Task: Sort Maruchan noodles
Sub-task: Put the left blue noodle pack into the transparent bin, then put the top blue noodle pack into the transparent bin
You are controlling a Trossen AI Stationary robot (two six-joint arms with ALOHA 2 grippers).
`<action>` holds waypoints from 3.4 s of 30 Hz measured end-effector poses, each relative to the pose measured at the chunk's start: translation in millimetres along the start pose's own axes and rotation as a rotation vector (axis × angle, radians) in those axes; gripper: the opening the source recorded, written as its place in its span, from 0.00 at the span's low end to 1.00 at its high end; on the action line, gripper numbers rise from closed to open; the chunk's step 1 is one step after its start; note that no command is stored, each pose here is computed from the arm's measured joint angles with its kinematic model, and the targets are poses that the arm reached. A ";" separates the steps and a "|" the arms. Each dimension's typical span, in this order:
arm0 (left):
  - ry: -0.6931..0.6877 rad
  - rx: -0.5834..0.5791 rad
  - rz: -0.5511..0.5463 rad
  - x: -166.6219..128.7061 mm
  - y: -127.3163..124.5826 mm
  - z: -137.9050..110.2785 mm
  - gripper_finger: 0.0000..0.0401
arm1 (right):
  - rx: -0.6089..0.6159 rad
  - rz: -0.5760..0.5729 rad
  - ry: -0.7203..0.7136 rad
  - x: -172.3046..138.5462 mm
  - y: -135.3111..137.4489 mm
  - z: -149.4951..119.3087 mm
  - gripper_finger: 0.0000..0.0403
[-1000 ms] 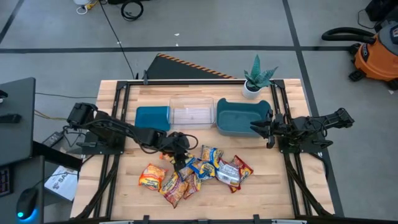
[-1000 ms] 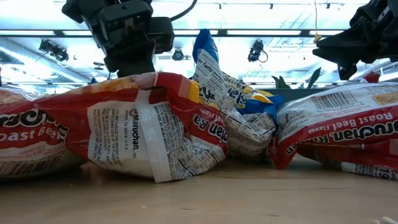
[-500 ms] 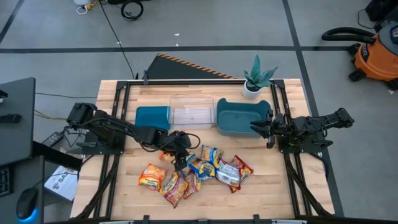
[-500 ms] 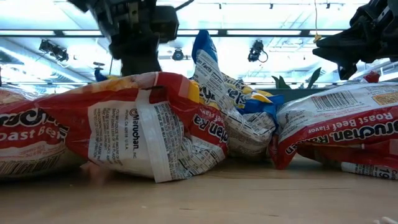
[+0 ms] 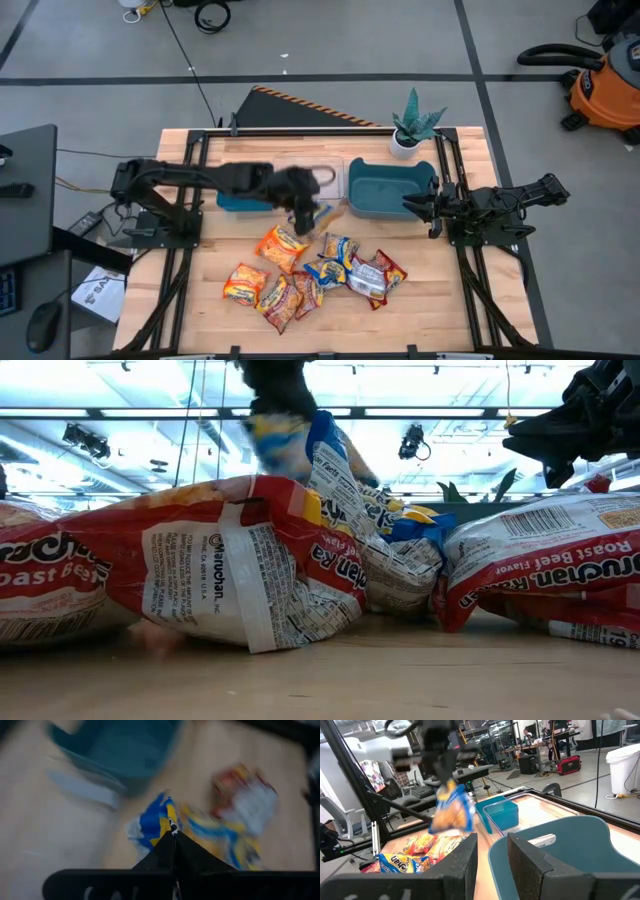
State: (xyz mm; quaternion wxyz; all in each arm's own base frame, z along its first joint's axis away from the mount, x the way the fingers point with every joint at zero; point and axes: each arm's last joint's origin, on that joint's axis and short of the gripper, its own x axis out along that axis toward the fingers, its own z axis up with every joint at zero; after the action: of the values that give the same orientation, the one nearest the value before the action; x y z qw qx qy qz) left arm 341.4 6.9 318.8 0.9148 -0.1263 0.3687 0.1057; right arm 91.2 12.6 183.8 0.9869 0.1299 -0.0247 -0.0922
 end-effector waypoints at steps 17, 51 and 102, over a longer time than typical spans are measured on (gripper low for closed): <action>-0.049 -0.399 0.323 60.3 90.8 12.0 0.03 | 0.005 0.002 -0.009 0.0 0.2 1.0 0.28; 0.096 -0.288 0.266 87.2 87.6 -1.7 0.30 | 0.011 0.005 -0.021 -0.1 0.5 2.2 0.28; 0.284 0.402 -0.172 122.4 -99.2 -49.2 0.32 | 0.024 0.012 -0.045 -0.1 1.2 4.8 0.28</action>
State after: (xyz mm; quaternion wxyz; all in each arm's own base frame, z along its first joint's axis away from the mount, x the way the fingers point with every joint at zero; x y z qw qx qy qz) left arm 424.3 -89.9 213.9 0.8662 0.0136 0.4951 -0.0669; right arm 91.0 12.5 188.7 0.9850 0.1393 -0.0490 -0.0891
